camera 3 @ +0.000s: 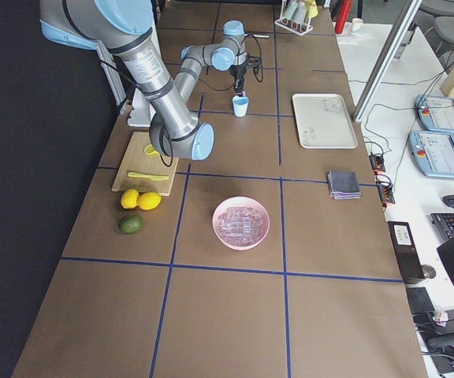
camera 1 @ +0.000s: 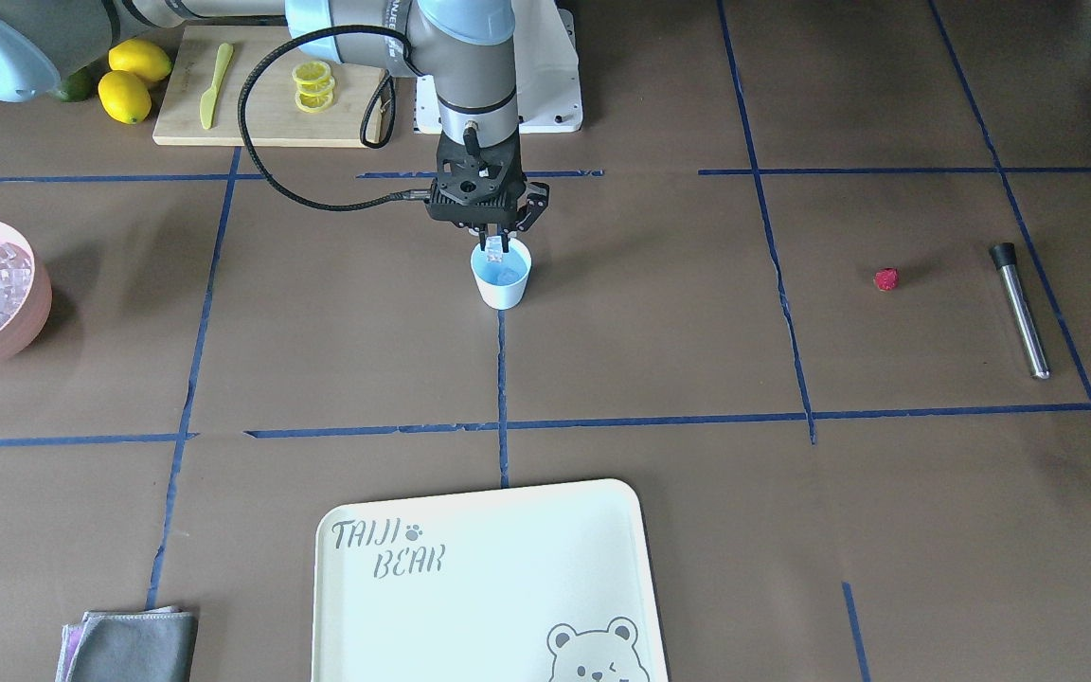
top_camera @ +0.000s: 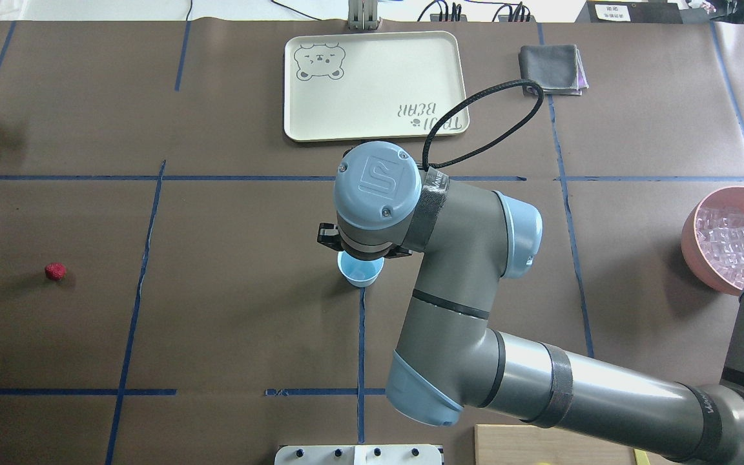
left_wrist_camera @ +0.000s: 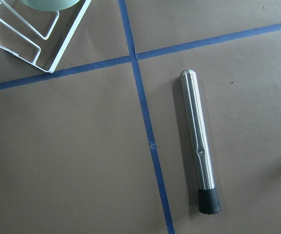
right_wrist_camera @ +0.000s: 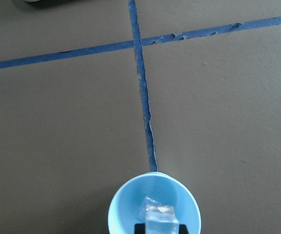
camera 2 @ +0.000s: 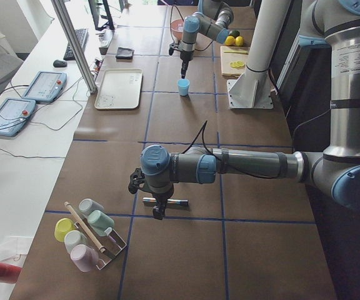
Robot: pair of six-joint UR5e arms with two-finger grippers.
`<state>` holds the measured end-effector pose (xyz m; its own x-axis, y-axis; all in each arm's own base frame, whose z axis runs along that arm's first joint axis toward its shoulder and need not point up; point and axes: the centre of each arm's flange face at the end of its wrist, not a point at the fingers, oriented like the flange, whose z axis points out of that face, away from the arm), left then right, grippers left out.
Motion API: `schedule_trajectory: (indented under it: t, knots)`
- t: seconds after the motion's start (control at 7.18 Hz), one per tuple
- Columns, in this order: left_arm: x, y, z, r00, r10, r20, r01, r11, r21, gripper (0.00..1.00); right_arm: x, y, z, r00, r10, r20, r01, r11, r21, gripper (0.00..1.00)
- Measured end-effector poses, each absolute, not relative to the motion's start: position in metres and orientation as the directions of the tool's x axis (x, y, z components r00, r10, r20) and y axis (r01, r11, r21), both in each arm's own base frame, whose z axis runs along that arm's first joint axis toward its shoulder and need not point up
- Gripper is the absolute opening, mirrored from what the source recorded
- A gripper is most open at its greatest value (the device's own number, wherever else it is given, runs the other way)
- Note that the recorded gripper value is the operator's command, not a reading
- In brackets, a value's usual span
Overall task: Mash ice and strawberries in cup
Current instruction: 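Open the right gripper to release the ice cube into the cup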
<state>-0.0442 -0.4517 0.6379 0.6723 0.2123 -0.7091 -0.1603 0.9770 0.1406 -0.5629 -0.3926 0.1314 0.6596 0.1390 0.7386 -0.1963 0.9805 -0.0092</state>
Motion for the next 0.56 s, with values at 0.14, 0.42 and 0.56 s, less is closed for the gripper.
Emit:
schedule_trajectory:
  t: [0.14, 0.42, 0.56]
  knots:
    - [-0.0441, -0.4516, 0.6383, 0.672, 0.212, -0.709, -0.160, 0.977, 0.140, 1.00, -0.5648, -0.3906, 0.1314, 0.660, 0.134, 0.739, -0.198, 0.980, -0.001, 0.99]
    - [-0.0439, -0.4515, 0.6393, 0.672, 0.211, -0.710, -0.161, 0.977, 0.138, 1.00, -0.5653, -0.3901, 0.1310, 0.661, 0.129, 0.740, -0.203, 0.979, 0.011, 0.99]
    - [-0.0440, -0.4515, 0.6395, 0.672, 0.210, -0.710, -0.161, 0.977, 0.137, 1.00, -0.5650, -0.3901, 0.1307, 0.661, 0.127, 0.740, -0.204, 0.979, 0.014, 0.99]
